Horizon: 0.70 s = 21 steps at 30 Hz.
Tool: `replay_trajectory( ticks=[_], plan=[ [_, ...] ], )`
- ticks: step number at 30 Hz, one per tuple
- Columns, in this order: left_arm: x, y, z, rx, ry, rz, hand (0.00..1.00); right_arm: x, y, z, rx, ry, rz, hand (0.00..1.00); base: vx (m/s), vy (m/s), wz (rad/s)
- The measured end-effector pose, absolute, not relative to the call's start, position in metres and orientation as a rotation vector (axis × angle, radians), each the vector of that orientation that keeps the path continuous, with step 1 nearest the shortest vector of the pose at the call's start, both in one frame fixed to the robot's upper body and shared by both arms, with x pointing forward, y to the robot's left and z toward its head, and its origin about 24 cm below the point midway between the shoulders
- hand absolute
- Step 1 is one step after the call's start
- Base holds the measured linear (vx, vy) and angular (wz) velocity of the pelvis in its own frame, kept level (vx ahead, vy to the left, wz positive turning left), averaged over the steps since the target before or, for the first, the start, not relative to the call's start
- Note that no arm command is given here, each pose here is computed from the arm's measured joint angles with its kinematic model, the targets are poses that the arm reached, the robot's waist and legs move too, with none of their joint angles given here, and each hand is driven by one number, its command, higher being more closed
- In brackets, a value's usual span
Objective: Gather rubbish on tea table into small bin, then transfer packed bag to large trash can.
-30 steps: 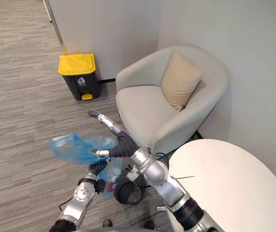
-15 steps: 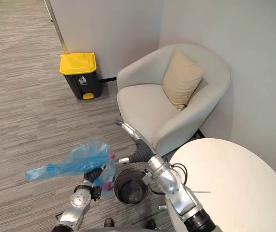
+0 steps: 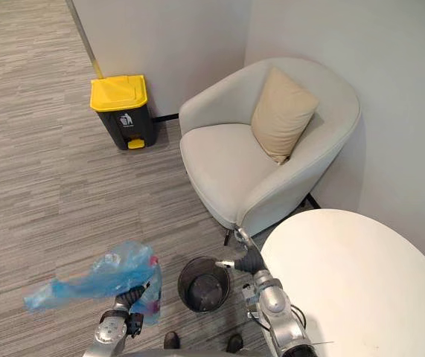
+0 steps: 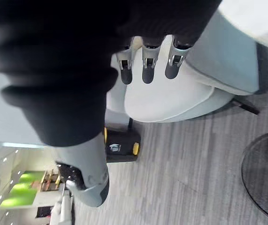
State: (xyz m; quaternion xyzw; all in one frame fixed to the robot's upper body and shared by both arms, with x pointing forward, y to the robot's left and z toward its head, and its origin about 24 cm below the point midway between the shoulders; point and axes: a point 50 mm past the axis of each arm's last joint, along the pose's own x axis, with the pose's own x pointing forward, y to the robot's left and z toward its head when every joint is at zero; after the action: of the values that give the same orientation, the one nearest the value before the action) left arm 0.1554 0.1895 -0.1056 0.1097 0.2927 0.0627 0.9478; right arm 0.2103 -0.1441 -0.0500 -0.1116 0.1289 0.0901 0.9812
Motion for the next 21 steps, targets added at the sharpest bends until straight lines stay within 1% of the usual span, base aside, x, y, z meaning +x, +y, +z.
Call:
replay_trajectory(
  ticks=[6, 11, 21],
  plan=[
    [0.144, 0.200, -0.109, 0.210, 0.630, 0.161, 1.00, 0.199, -0.159, -0.069, -0.172, 0.376, 0.093, 0.00, 0.00, 0.000, 0.00],
    [0.132, 0.200, -0.115, 0.193, 0.674, 0.150, 1.00, 0.189, -0.166, -0.081, -0.150, 0.445, 0.044, 0.00, 0.00, 0.000, 0.00],
    [0.125, 0.200, -0.120, 0.167, 0.704, 0.145, 1.00, 0.185, -0.174, -0.087, -0.138, 0.492, 0.003, 0.00, 0.00, 0.000, -0.01]
  ],
)
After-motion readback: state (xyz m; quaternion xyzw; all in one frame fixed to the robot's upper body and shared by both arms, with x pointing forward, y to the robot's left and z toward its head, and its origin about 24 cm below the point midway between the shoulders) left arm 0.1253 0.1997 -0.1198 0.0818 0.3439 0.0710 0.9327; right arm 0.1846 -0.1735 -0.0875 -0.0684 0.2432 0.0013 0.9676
